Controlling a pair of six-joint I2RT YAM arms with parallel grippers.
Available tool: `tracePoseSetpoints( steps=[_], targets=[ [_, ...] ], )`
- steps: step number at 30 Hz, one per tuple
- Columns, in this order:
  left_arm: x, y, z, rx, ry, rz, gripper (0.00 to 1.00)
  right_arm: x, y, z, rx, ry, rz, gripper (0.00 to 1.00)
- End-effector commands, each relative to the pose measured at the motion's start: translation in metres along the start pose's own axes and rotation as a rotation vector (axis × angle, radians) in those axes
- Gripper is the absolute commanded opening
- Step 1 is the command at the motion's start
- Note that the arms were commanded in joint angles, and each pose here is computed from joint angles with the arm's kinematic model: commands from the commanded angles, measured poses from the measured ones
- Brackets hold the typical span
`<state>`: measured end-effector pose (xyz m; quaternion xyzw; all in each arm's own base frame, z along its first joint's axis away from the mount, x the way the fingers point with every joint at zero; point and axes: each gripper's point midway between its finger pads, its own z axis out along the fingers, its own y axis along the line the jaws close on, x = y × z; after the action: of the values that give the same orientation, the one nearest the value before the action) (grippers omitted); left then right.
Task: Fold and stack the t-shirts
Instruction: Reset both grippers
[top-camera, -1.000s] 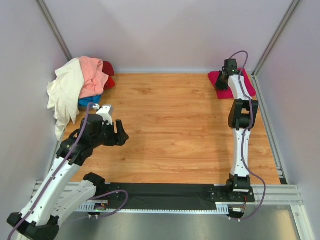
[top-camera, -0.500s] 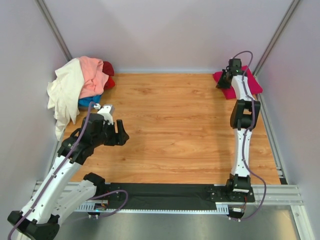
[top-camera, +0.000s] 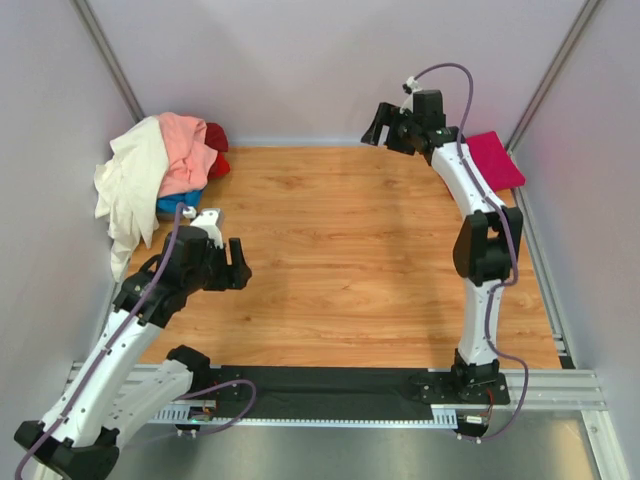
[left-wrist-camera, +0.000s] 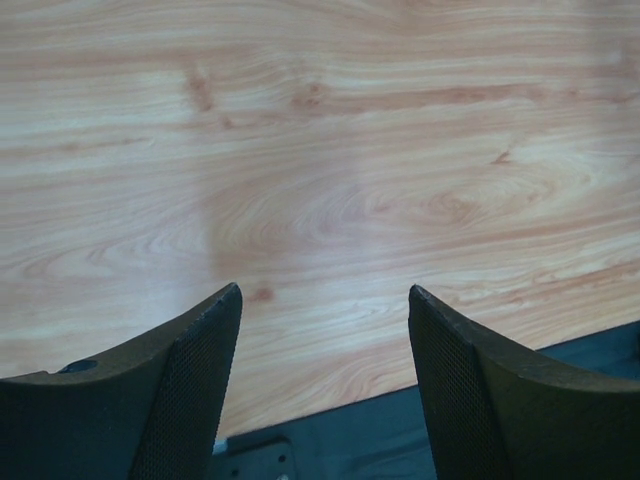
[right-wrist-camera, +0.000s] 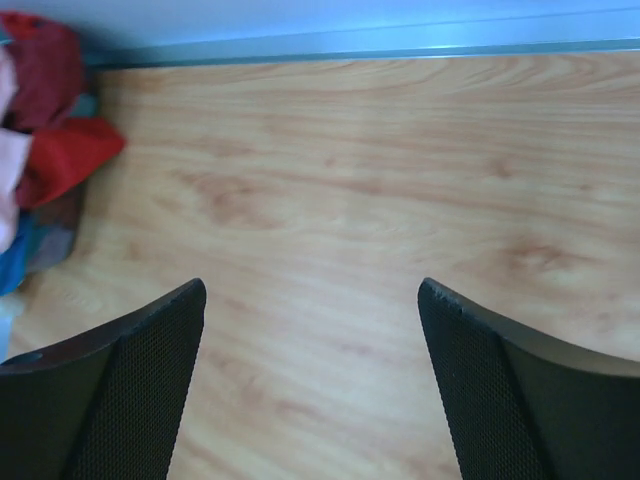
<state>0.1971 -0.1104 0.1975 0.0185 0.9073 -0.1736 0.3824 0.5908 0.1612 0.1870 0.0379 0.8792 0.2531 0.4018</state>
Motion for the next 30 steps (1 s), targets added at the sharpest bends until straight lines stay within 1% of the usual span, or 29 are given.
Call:
tracePoseSetpoints(
  steps=[1,2,3,4,5,6,7,8,9,10,11,12,13,14,15,16,17,18,19,20,21,22,23,24,25,26,28,30],
  targets=[
    [-0.016,0.021,-0.009,-0.156,-0.004,-0.005,0.75,0.014,0.049,-0.041,-0.07,-0.021,0.018,0.88],
    [-0.042,0.033,-0.02,-0.256,-0.071,0.002,0.79,0.016,0.062,-0.058,-0.092,-0.036,0.01,0.88],
    [-0.052,0.041,-0.022,-0.318,-0.079,0.032,0.81,0.026,0.077,-0.061,-0.125,-0.042,-0.006,0.88],
    [-0.072,0.044,-0.022,-0.373,-0.085,0.044,0.85,0.065,0.064,-0.056,-0.092,0.026,0.022,0.88],
    [-0.085,0.051,-0.022,-0.431,-0.103,0.057,0.86,0.063,0.077,-0.07,-0.122,-0.008,0.009,0.88],
    [-0.097,0.059,-0.02,-0.462,-0.105,0.046,0.86,0.082,0.084,-0.072,-0.131,0.022,0.003,0.88],
    [-0.118,0.057,-0.012,-0.463,-0.106,0.025,0.85,0.104,0.078,-0.071,-0.114,0.062,0.01,0.88],
    [-0.128,0.053,-0.005,-0.426,-0.095,0.002,0.84,0.112,0.082,-0.076,-0.121,0.074,0.009,0.88],
    [-0.137,0.069,0.011,-0.468,-0.058,-0.037,0.83,0.118,0.094,-0.086,-0.143,0.079,-0.006,0.87],
    [-0.164,0.067,0.005,-0.473,-0.102,-0.053,0.82,0.133,0.092,-0.089,-0.132,0.103,-0.012,0.87],
    [-0.178,0.078,0.006,-0.53,-0.117,-0.062,0.82,0.14,0.093,-0.092,-0.128,0.116,-0.025,0.87],
    [-0.185,0.093,0.026,-0.579,-0.071,-0.076,0.82,0.144,0.103,-0.102,-0.146,0.114,-0.047,0.87],
    [-0.211,0.094,0.018,-0.594,-0.119,-0.104,0.83,0.151,0.103,-0.104,-0.137,0.12,-0.056,0.87],
    [-0.215,0.106,0.039,-0.624,-0.082,-0.117,0.84,0.158,0.105,-0.112,-0.137,0.131,-0.055,0.87],
    [-0.23,0.107,0.029,-0.615,-0.125,-0.137,0.84,0.166,0.102,-0.111,-0.131,0.149,-0.05,0.87],
    [-0.232,0.128,0.047,-0.657,-0.086,-0.164,0.85,0.166,0.106,-0.12,-0.145,0.148,-0.048,0.87],
    [-0.251,0.136,0.043,-0.683,-0.133,-0.174,0.87,0.174,0.107,-0.126,-0.14,0.17,-0.049,0.87],
    [-0.257,0.147,0.048,-0.698,-0.133,-0.187,0.88,0.184,0.104,-0.131,-0.132,0.191,-0.055,0.86],
    [-0.253,0.163,0.068,-0.723,-0.086,-0.196,0.88,0.182,0.11,-0.145,-0.143,0.172,-0.072,0.86],
    [-0.262,0.173,0.068,-0.739,-0.105,-0.215,0.88,0.192,0.113,-0.154,-0.145,0.188,-0.089,0.87],
    [-0.262,0.191,0.072,-0.761,-0.094,-0.23,0.88,0.205,0.107,-0.159,-0.131,0.209,-0.097,0.87],
    [-0.259,0.205,0.09,-0.772,-0.076,-0.23,0.88,0.21,0.106,-0.166,-0.131,0.204,-0.109,0.87],
    [-0.258,0.223,0.094,-0.79,-0.07,-0.247,0.88,0.209,0.109,-0.18,-0.147,0.182,-0.117,0.87],
    [-0.256,0.232,0.102,-0.785,-0.057,-0.233,0.88,0.212,0.11,-0.187,-0.154,0.178,-0.122,0.88],
    [-0.259,0.243,0.117,-0.771,-0.073,-0.23,0.88,0.223,0.104,-0.19,-0.145,0.194,-0.124,0.88],
    [-0.252,0.249,0.128,-0.747,-0.05,-0.228,0.88,0.222,0.104,-0.201,-0.151,0.183,-0.127,0.88],
    [-0.246,0.27,0.139,-0.762,-0.035,-0.219,0.87,0.228,0.099,-0.208,-0.136,0.186,-0.135,0.88],
    [-0.241,0.281,0.144,-0.774,-0.016,-0.213,0.86,0.227,0.097,-0.218,-0.134,0.175,-0.146,0.89]
  ],
)
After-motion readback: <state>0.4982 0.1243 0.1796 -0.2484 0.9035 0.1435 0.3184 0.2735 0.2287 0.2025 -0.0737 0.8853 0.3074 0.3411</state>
